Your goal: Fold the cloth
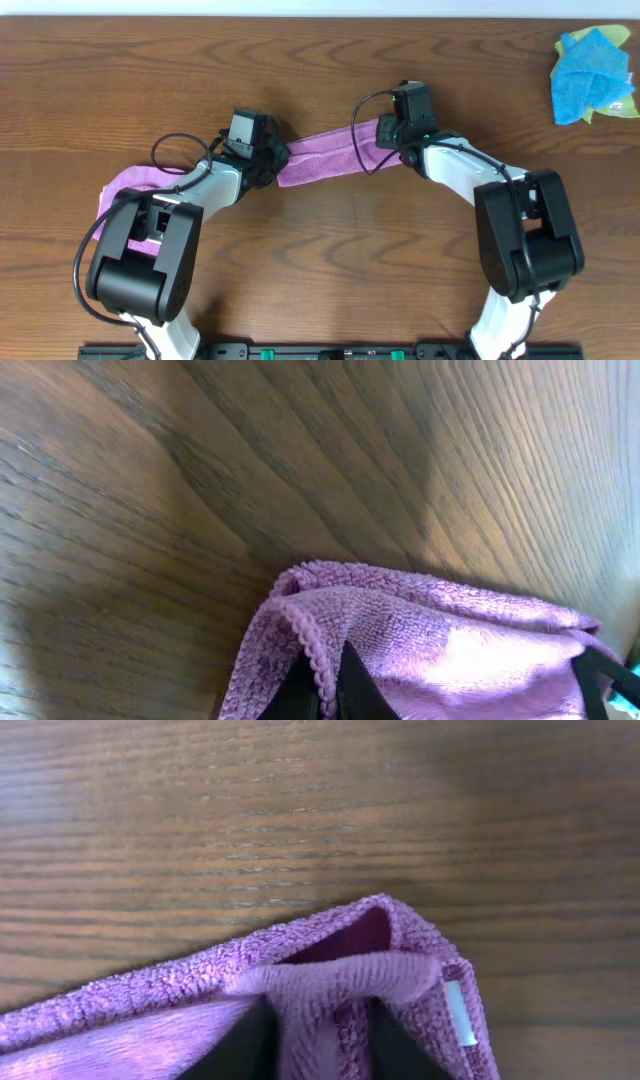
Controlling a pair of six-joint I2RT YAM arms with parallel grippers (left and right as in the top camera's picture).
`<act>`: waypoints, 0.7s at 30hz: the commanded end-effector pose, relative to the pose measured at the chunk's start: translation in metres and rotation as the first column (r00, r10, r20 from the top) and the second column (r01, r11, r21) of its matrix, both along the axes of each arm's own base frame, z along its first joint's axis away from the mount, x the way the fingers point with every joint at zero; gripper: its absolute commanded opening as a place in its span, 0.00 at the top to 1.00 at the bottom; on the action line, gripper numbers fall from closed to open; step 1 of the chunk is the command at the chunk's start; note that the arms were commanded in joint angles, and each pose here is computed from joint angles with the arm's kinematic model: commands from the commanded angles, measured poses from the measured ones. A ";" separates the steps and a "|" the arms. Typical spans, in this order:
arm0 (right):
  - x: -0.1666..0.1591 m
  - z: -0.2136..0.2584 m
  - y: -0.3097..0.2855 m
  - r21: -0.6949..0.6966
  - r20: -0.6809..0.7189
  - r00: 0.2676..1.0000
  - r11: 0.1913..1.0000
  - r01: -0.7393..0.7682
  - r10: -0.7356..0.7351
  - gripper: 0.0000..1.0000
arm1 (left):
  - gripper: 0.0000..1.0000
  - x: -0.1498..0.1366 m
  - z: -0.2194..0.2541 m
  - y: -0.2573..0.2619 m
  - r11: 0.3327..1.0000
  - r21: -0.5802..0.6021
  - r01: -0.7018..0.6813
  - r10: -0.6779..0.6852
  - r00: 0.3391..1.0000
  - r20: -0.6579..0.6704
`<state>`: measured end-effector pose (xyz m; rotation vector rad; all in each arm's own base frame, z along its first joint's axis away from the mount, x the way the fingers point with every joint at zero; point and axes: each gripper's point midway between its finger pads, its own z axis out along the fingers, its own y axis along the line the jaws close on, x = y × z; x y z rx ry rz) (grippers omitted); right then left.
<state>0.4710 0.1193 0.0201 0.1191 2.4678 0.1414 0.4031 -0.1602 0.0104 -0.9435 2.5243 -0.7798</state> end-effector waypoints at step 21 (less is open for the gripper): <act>-0.045 0.104 -0.011 0.037 0.013 0.996 0.995 0.091 -0.091 0.23 | 0.20 0.013 0.058 0.000 0.983 0.098 0.158 -0.170 0.976 0.135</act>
